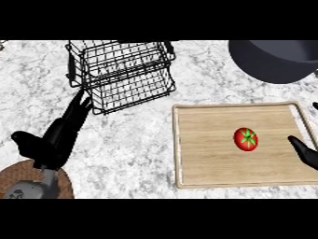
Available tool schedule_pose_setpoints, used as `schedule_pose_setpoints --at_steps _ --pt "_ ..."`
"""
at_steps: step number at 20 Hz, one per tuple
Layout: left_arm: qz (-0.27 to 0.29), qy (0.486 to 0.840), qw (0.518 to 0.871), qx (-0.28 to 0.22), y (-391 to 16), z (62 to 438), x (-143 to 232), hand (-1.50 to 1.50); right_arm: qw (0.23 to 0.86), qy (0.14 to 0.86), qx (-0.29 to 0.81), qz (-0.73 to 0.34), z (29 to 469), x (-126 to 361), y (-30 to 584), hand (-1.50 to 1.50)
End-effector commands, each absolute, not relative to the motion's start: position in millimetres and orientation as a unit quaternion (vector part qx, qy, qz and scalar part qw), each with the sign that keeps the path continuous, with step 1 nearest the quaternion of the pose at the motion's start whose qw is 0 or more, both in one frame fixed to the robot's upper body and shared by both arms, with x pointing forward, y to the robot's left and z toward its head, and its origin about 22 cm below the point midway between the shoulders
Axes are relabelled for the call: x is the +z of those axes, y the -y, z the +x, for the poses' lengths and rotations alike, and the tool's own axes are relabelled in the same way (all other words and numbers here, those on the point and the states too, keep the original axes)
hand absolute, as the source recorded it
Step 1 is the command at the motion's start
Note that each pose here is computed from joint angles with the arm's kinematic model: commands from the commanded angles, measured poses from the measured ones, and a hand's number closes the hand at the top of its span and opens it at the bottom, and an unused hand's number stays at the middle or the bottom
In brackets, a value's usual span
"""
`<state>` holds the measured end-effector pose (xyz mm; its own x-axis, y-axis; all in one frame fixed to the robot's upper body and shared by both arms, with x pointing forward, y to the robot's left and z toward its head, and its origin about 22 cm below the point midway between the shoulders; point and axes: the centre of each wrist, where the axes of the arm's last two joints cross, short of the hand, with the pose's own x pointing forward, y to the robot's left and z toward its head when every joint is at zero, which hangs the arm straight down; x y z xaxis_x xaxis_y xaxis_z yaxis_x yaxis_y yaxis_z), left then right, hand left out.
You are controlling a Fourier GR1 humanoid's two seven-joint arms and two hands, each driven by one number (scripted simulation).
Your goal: Pick the tomato from the tray and place it in the tiered basket
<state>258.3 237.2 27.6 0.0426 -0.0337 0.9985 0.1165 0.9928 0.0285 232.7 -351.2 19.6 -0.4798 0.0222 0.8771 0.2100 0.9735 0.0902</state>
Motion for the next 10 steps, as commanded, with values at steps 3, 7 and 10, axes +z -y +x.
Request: schedule_pose_setpoints --at_steps 3,7,10 --pt "-0.039 0.643 0.764 -0.049 -245 274 24 0.0 0.496 0.863 0.016 -0.096 175 -4 370 -1.5" --pt "-0.032 0.645 0.762 -0.05 -240 269 24 0.0 0.539 0.815 0.103 -0.189 147 25 392 -1.5" --pt "-0.038 0.642 0.764 -0.051 -241 260 17 0.0 0.553 0.77 0.145 -0.282 141 51 399 -1.5"
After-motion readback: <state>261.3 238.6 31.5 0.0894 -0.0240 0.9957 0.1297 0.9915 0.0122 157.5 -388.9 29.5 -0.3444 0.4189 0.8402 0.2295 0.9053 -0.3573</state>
